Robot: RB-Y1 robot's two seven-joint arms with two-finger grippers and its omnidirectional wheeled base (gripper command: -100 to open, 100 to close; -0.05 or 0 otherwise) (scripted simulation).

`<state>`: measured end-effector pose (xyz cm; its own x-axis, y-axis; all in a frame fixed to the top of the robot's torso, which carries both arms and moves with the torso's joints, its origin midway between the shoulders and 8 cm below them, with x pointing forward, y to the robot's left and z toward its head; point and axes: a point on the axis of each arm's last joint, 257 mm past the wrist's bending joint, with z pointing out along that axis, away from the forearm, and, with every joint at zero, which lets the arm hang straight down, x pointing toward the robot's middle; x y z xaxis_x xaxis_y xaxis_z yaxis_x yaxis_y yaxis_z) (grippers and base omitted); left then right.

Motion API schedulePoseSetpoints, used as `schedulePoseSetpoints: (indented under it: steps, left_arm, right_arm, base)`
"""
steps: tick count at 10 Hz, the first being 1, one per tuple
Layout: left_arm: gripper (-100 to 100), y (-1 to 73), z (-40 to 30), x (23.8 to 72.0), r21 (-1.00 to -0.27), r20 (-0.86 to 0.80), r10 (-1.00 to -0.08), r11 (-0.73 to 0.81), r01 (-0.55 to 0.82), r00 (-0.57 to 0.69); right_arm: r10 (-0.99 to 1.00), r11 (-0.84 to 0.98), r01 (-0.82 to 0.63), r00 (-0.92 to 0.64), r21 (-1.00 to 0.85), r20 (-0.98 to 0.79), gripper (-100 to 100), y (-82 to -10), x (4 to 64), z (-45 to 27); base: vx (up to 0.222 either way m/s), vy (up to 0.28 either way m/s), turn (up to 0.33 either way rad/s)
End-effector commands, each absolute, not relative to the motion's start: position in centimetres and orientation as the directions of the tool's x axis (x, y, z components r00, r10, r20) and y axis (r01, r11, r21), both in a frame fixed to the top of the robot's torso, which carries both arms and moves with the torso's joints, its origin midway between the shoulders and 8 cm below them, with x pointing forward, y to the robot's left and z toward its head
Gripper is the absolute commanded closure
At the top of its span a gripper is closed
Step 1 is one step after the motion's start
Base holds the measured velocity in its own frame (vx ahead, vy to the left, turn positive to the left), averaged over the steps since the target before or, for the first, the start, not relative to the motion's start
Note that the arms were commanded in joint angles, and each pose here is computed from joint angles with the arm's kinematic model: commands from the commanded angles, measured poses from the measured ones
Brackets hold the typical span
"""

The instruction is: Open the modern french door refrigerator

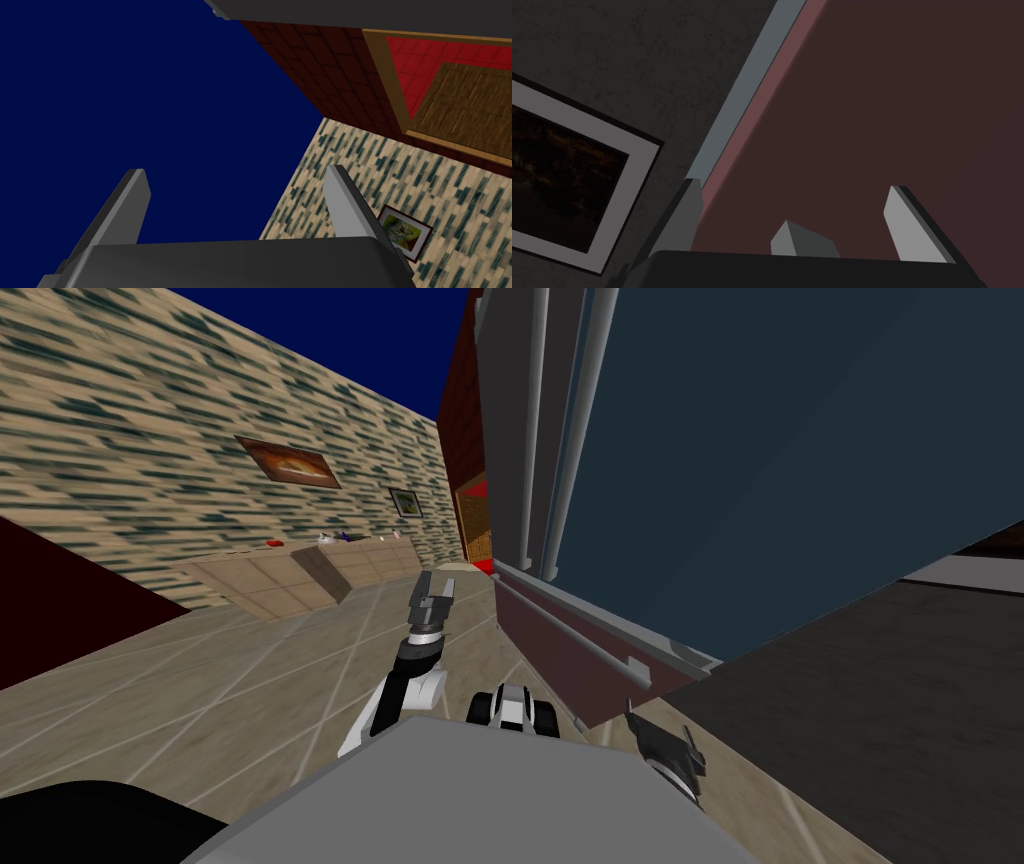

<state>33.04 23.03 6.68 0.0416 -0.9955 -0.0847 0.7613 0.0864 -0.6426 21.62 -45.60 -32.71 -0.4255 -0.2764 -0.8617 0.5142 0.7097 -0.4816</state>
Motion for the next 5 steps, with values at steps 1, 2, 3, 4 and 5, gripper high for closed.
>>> schedulePoseSetpoints:
  steps: [1, 2, 3, 4, 5]
  left_arm:
    - [0, 23.0, 6.7, 33.0, -0.643, -0.085, -0.996, 0.086, 0.761, 0.042]
    - [0, 23.0, 6.7, 33.0, -0.643, -0.085, -0.996, 0.086, 0.761, 0.042]
    - [0, 23.0, 6.7, 33.0, -0.643, -0.085, -0.996, 0.086, 0.761, 0.042]
    - [0, 23.0, 6.7, 33.0, -0.643, -0.085, -0.996, 0.086, 0.761, 0.042]
    - [0, 23.0, 6.7, 33.0, -0.643, -0.085, -0.996, 0.086, 0.761, 0.042]
  right_arm:
    - [-0.338, 0.665, 0.513, -0.442, -0.543, -0.831, -100, -46.0, 20.7, -32.3]
    - [-0.365, 0.659, 0.501, -0.44, -0.561, -0.821, -100, -45.8, 21.0, -31.9]
    - [-0.376, 0.657, 0.496, -0.438, -0.568, -0.817, -100, -45.7, 21.1, -31.8]
    - [-0.407, 0.622, 0.5, -0.451, -0.602, -0.794, -100, -46.0, 20.2, -31.6]
    - [-0.432, 0.616, 0.488, -0.447, -0.618, -0.783, -100, -45.7, 20.5, -31.2]
  base:
    - [0.037, 0.005, -0.016]
    - [0.039, 0.0, -0.012]
    - [0.02, -0.005, 0.004]
    - [0.04, -0.007, -0.018]
    - [0.046, -0.005, -0.013]
